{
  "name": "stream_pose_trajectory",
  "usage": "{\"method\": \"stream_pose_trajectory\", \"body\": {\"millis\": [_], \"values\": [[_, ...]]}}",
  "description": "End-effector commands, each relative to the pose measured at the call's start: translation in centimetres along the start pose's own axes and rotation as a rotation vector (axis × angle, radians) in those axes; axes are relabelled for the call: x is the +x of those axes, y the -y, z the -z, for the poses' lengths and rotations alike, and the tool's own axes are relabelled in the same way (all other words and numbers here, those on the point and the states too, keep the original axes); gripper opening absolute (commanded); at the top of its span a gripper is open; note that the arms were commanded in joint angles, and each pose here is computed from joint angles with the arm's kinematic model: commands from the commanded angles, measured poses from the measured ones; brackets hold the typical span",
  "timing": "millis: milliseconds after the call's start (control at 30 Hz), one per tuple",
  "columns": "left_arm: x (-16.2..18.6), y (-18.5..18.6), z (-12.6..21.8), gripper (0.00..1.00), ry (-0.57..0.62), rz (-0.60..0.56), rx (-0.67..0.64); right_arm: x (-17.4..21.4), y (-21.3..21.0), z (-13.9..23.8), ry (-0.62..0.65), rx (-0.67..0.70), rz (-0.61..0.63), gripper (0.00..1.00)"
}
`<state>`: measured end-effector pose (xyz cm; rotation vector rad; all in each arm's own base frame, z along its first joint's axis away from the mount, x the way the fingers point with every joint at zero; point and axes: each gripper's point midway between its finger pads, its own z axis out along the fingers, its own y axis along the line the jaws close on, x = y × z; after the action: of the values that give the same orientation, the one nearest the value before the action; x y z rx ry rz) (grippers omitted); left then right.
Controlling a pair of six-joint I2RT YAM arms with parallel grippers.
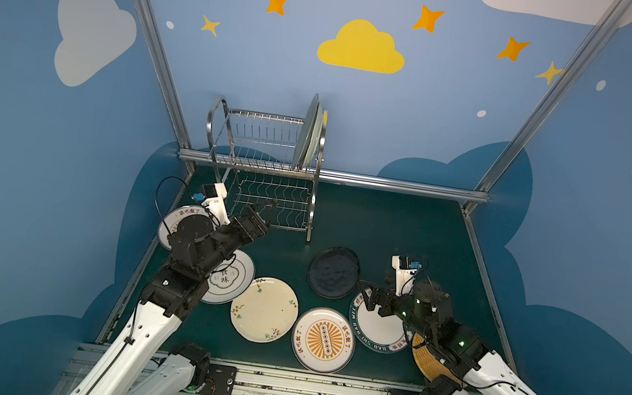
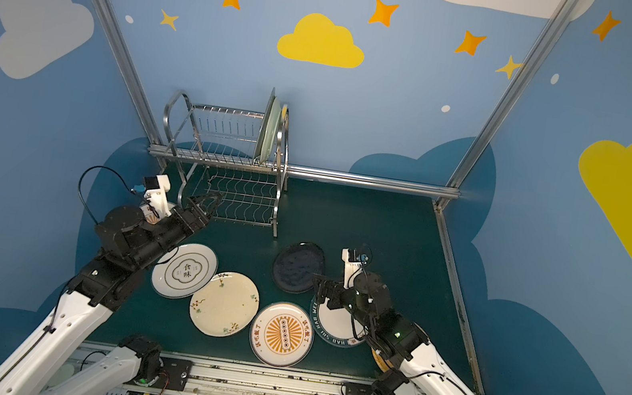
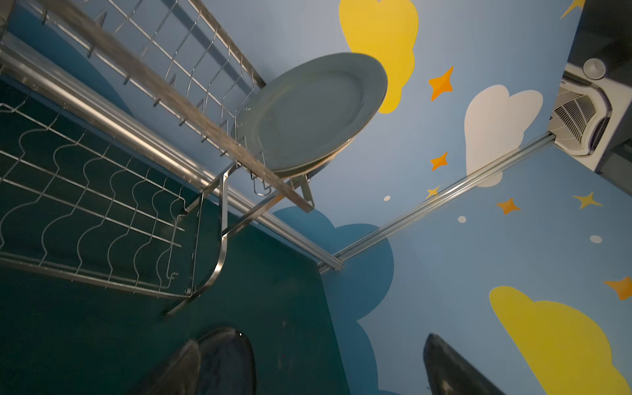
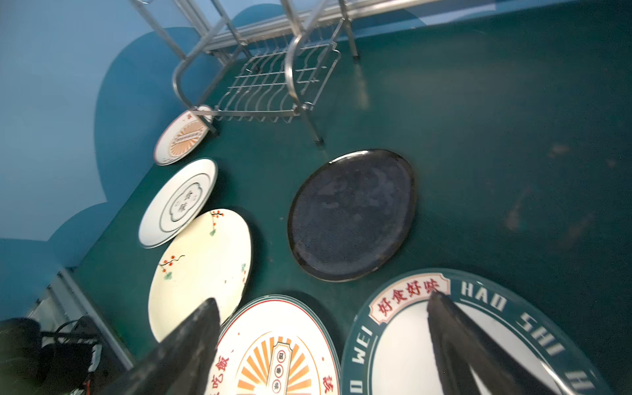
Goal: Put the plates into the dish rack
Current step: 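Open and withdraw the left gripper while the right gripper moves toward the bamboo mat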
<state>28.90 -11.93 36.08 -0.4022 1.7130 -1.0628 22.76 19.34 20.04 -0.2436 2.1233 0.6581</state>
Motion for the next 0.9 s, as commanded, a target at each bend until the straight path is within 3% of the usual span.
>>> {"method": "stream_pose_trajectory", "body": {"millis": [0,167,333,733,867], "values": [[3.2,-1.3,1.8,1.0,-0.134,-0.004,-0.041,0.6,3.3,1.0,-0.042,0.172,-0.103,0.93],[6.4,-3.2,3.6,1.0,-0.237,-0.103,-0.051,2.8,8.3,3.1,-0.056,0.37,-0.298,0.92],[8.4,-5.6,4.0,1.0,-0.286,-0.126,-0.089,5.0,12.8,6.6,-0.007,0.571,-0.495,0.92],[11.7,-6.9,4.3,1.0,-0.415,-0.117,-0.058,9.3,18.2,8.2,-0.018,0.789,-0.743,0.93],[11.9,-6.9,5.0,1.0,-0.42,-0.152,-0.056,10.7,19.3,7.2,-0.049,0.79,-0.834,0.93]]}}
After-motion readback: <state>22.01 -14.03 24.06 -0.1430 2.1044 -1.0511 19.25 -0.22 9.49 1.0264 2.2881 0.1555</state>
